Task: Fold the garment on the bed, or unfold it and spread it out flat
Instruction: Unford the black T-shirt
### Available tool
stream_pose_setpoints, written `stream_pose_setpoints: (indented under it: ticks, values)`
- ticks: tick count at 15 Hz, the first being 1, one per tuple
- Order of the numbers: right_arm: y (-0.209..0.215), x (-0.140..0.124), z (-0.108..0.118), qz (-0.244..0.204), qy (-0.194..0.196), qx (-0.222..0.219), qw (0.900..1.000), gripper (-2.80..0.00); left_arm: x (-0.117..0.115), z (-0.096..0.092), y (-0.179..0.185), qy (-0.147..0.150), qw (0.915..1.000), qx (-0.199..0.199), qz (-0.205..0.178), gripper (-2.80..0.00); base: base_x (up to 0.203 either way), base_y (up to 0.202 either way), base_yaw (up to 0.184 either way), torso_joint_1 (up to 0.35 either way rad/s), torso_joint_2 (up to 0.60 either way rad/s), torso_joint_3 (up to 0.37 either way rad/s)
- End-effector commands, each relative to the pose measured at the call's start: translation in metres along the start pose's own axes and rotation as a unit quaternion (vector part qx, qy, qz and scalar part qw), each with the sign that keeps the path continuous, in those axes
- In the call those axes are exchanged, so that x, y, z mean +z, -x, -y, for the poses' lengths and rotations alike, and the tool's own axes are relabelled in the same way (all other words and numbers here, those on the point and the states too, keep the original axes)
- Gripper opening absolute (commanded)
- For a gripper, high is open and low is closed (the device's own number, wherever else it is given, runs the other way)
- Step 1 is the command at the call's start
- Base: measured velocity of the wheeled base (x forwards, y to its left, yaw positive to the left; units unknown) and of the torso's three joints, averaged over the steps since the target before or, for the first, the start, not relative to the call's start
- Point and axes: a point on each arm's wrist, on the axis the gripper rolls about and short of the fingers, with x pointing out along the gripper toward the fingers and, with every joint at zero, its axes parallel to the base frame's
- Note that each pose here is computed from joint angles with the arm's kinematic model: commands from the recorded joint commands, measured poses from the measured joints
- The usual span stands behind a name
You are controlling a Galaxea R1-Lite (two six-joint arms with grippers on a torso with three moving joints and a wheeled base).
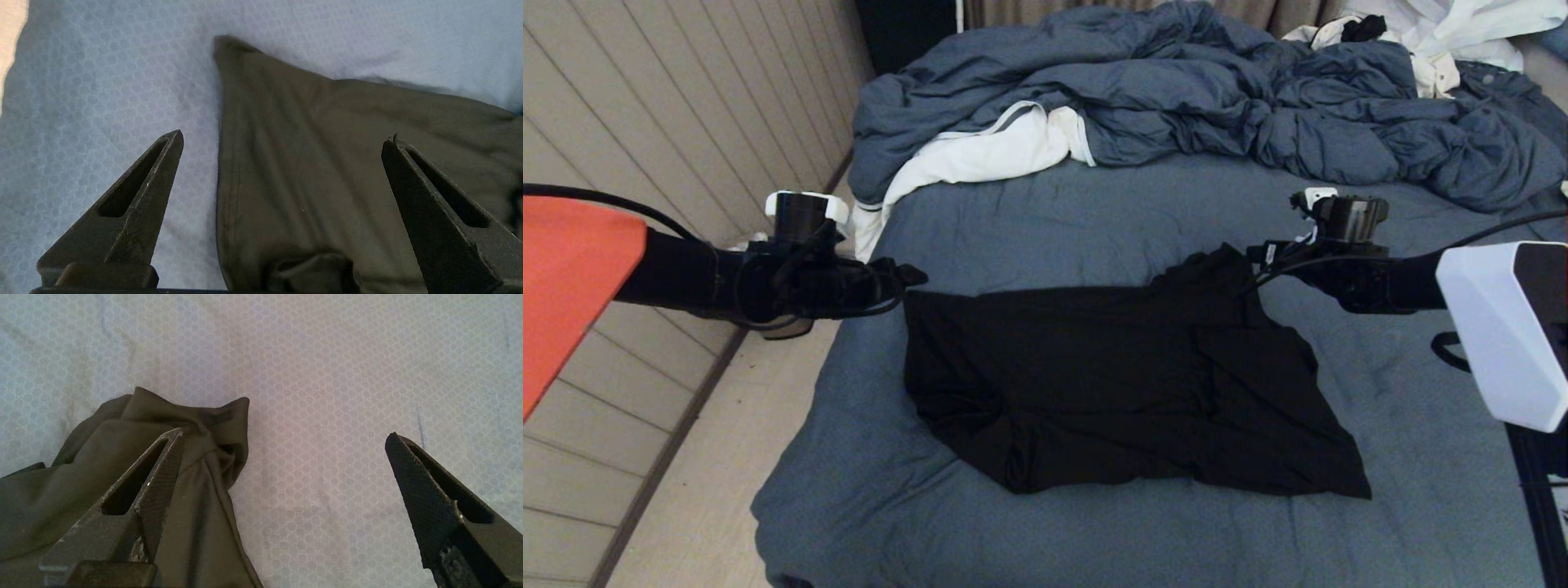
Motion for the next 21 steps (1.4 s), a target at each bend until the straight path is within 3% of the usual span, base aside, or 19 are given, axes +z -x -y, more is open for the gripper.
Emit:
stream_pose_setpoints:
  ticks: [1, 5, 6, 11, 14, 18, 21]
  values:
    - [-0.001, -0.002, 0.0, -0.002, 0.0, 0.0, 1.0, 0.0, 0.003, -0.007, 0.001, 0.008, 0.9995, -0.024, -0.021, 0.0, 0.0, 0.0, 0.0, 0.0, 0.0, 0.0]
    - [-0.002, -0.004, -0.001, -0.004, 0.001, 0.0, 1.0, 0.0, 0.012, -0.011, 0.01, 0.011, 0.9994, -0.029, -0.015, 0.0, 0.0, 0.0, 0.0, 0.0, 0.0, 0.0]
    - [-0.002, -0.005, -0.001, -0.005, 0.001, 0.001, 1.0, 0.0, 0.005, -0.01, 0.012, 0.009, 0.9993, -0.023, -0.027, -2.8, 0.0, 0.0, 0.0, 0.0, 0.0, 0.0]
    - [0.003, -0.005, -0.002, -0.014, 0.001, 0.003, 1.0, 0.0, -0.051, 0.052, 0.019, -0.041, 0.9949, -0.04, -0.083, -2.8, 0.0, 0.0, 0.0, 0.0, 0.0, 0.0]
    - [0.022, -0.003, -0.026, -0.032, 0.006, 0.03, 0.999, 0.0, -0.098, 0.086, -0.006, -0.08, 0.9924, -0.006, -0.093, -2.8, 0.0, 0.0, 0.0, 0.0, 0.0, 0.0]
    - [0.052, -0.025, -0.08, -0.08, 0.027, 0.089, 0.992, 0.0, -0.135, 0.099, -0.034, -0.101, 0.9891, 0.002, -0.108, -2.8, 0.0, 0.0, 0.0, 0.0, 0.0, 0.0]
    - [0.056, -0.041, -0.097, -0.102, 0.034, 0.106, 0.989, 0.0, -0.154, 0.091, -0.054, -0.113, 0.9865, 0.049, -0.108, -2.8, 0.0, 0.0, 0.0, 0.0, 0.0, 0.0]
